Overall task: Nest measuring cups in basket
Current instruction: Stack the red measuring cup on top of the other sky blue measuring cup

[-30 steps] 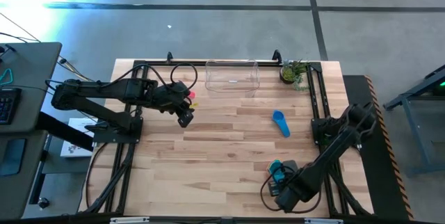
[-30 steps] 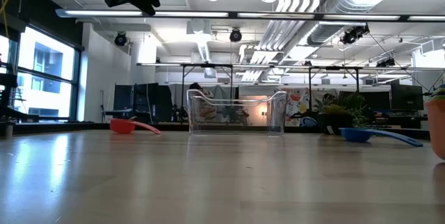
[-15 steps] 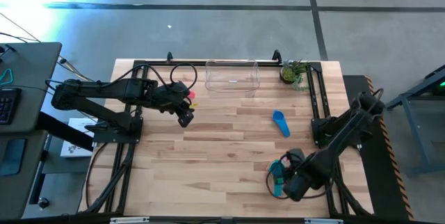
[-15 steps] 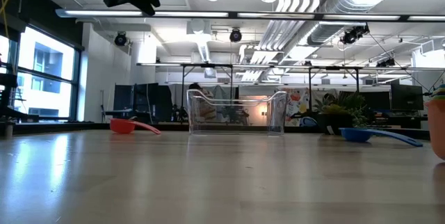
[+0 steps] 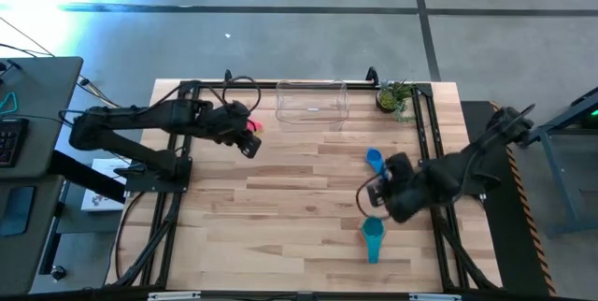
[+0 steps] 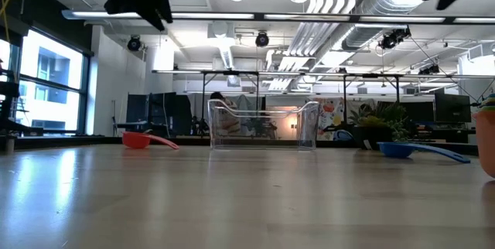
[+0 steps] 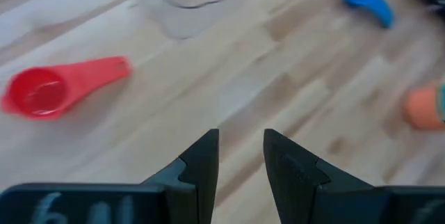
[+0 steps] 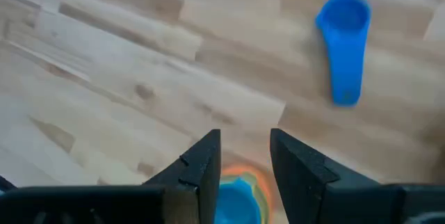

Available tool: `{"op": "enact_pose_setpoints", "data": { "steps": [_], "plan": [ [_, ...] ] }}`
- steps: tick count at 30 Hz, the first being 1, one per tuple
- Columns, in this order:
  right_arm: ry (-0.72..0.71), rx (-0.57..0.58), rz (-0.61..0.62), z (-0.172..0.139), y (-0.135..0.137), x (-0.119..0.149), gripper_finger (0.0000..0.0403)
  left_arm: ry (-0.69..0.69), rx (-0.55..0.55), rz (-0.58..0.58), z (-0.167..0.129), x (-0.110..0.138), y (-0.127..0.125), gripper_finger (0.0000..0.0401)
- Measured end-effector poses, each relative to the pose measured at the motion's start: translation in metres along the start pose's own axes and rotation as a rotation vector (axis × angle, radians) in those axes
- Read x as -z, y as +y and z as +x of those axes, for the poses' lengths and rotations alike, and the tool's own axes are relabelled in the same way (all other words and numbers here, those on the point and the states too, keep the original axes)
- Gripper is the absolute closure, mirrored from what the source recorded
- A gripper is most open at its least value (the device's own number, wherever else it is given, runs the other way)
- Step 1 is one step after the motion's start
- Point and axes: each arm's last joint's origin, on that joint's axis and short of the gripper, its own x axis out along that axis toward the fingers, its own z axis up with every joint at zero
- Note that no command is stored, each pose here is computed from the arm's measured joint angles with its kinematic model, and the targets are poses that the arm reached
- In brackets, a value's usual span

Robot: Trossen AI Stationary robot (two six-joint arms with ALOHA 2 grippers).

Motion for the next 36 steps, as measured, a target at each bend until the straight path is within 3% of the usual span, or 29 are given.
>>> {"op": "enact_pose_setpoints", "data": {
  "steps": [6, 11, 20, 27, 36],
  "plan": [
    [-0.036, -0.024, -0.106, -0.008, -0.012, -0.035, 0.0285, 0.005, -0.087, 0.012, 0.005, -0.014, 0.021, 0.0295],
    [-0.044, -0.033, -0.163, -0.013, -0.023, -0.058, 0.0285, 0.007, -0.138, 0.11, 0.009, -0.024, 0.038, 0.0295],
    [-0.024, -0.014, -0.263, -0.011, -0.037, -0.088, 0.0285, 0.165, -0.212, 0.231, 0.043, -0.014, 0.078, 0.0295],
    [-0.051, 0.035, -0.243, -0.005, -0.044, -0.109, 0.0285, 0.271, -0.256, 0.283, 0.062, -0.001, 0.104, 0.0295],
    [-0.046, 0.055, -0.14, -0.001, -0.051, -0.126, 0.0285, 0.263, -0.249, 0.382, 0.081, 0.0, 0.124, 0.0295]
  ]
}}
